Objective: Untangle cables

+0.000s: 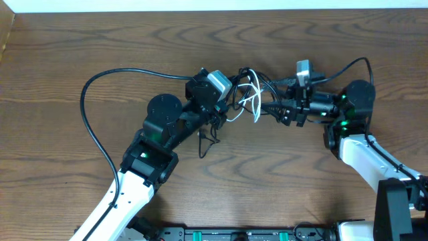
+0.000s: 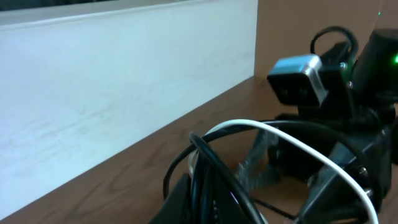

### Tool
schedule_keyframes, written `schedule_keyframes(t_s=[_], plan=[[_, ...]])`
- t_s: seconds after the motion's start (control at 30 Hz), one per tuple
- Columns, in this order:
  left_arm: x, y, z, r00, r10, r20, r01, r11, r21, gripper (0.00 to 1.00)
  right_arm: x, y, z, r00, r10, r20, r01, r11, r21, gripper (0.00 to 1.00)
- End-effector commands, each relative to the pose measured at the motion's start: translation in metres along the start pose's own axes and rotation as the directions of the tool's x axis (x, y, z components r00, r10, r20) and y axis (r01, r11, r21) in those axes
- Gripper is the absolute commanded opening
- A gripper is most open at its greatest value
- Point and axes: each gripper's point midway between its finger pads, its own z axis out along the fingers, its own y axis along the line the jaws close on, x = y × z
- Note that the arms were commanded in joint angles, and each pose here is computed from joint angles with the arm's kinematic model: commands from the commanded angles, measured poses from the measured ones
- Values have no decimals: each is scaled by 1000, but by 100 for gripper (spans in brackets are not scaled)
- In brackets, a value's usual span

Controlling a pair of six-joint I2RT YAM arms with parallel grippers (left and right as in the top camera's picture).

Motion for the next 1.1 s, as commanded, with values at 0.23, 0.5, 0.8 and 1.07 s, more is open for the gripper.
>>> schedule_keyframes(t_s=[0.23, 0.5, 0.8, 1.07], plan=[[-20, 2, -3, 997, -37, 68, 38, 999, -10, 8, 5, 1, 3, 998, -65, -14, 65, 998, -6, 29], [-24, 2, -3, 994, -66, 87, 66, 998, -7, 8, 6, 1, 3, 995, -93, -17, 93, 996, -8, 39], [-29, -10, -4, 991, -84, 99, 78, 995, 65, 8, 6, 1, 3, 994, -108, -16, 108, 994, -8, 76], [-33, -18, -5, 982, -156, 105, 143, 983, 120, 8, 7, 2, 4, 994, -109, -17, 109, 994, -11, 64]])
